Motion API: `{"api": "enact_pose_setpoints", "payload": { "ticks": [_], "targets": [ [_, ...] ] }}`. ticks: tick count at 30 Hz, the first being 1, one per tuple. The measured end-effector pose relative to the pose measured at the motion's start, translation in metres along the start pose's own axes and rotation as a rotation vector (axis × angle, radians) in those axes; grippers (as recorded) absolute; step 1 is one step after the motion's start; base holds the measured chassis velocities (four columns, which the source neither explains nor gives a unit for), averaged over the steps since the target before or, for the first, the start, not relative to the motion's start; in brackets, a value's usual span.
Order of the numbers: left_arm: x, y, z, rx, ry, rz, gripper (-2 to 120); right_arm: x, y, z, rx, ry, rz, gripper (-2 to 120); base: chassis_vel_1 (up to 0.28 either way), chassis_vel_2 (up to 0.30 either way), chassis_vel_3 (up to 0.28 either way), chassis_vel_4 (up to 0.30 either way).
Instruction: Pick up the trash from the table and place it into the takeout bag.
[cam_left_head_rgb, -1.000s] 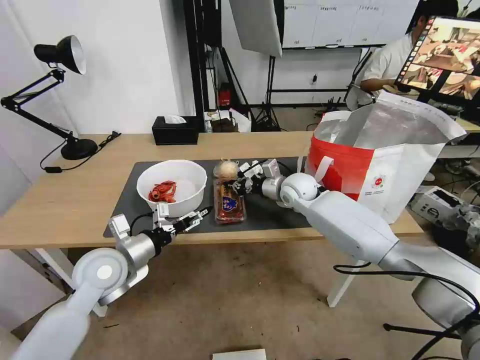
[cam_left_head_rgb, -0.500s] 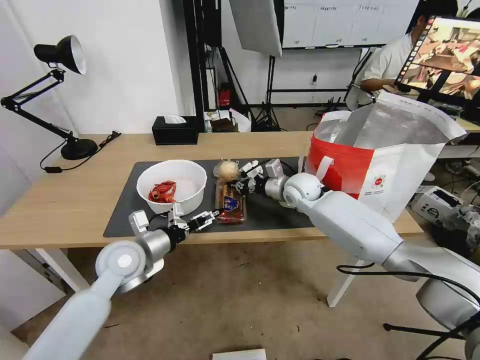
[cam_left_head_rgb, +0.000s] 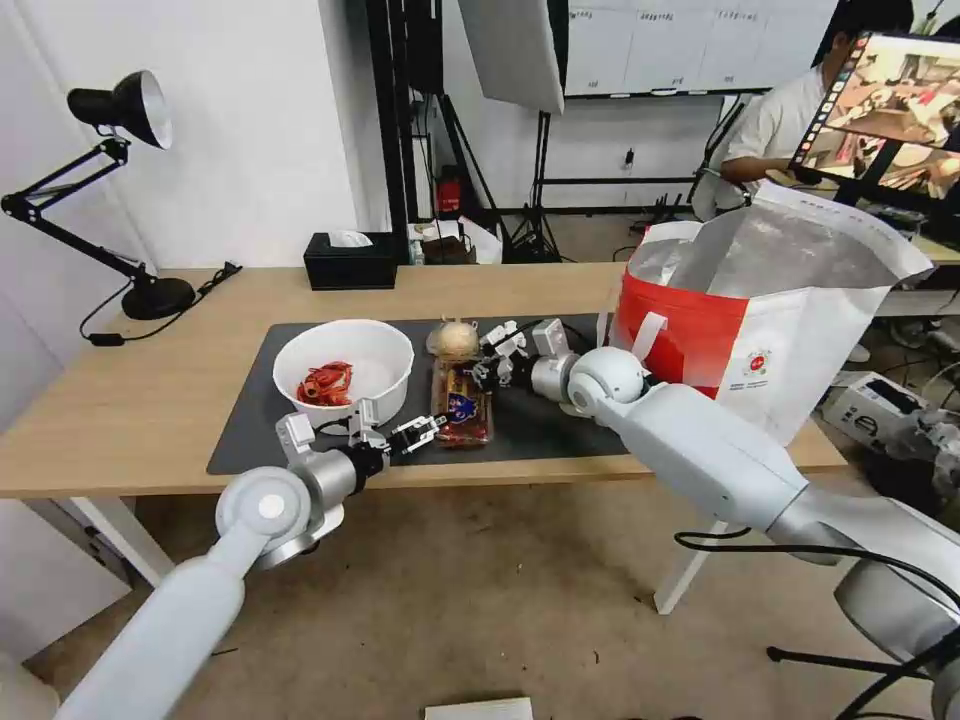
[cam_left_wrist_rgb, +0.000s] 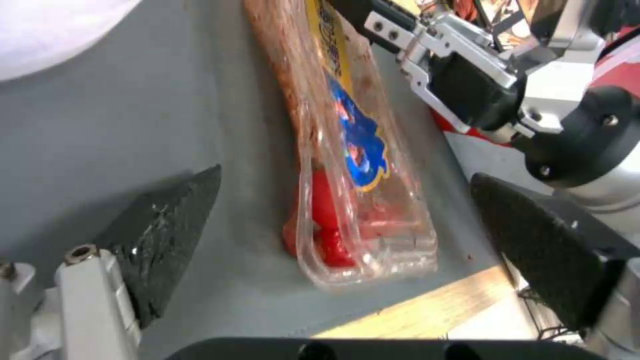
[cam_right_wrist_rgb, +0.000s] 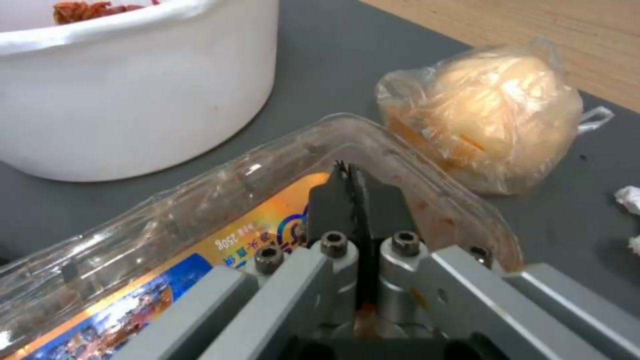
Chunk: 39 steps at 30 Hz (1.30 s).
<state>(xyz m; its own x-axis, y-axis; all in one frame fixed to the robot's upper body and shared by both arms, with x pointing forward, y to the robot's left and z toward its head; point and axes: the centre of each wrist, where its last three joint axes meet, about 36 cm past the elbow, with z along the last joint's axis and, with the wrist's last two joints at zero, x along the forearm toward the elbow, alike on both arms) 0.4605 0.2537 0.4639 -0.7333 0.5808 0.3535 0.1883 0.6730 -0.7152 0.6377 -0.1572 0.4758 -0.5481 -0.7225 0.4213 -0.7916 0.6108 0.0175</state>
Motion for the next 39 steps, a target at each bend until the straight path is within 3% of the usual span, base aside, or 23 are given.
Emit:
{"api": "enact_pose_setpoints", "payload": {
  "ticks": [25,29,32,35,38,39],
  "targets": [
    [-0.026,-0.009,-0.001,0.006,-0.014,-0.053,99,0.002,0.001,0.002,-0.011,-0.01,0.0,0,0.0,0.0,0.0,0.0],
    [-0.028,-0.011,0.0,0.005,-0.018,-0.067,88,0.001,0.002,0.001,-0.011,-0.011,-0.001,0,0.0,0.0,0.0,0.0],
    [-0.029,-0.012,0.001,0.005,-0.018,-0.082,74,0.001,0.002,0.001,-0.011,-0.012,-0.001,0,0.0,0.0,0.0,0.0],
    [-0.029,-0.012,0.001,0.005,-0.018,-0.085,69,0.001,0.003,0.001,-0.011,-0.012,-0.001,0,0.0,0.0,0.0,0.0],
    [-0.029,-0.011,0.0,0.003,-0.018,-0.092,52,0.0,0.003,0.0,-0.011,-0.013,-0.002,0,0.0,0.0,0.0,0.0],
    [-0.029,-0.011,0.0,0.003,-0.018,-0.092,52,0.0,0.003,0.0,-0.011,-0.013,-0.002,0,0.0,0.0,0.0,0.0]
  ]
}}
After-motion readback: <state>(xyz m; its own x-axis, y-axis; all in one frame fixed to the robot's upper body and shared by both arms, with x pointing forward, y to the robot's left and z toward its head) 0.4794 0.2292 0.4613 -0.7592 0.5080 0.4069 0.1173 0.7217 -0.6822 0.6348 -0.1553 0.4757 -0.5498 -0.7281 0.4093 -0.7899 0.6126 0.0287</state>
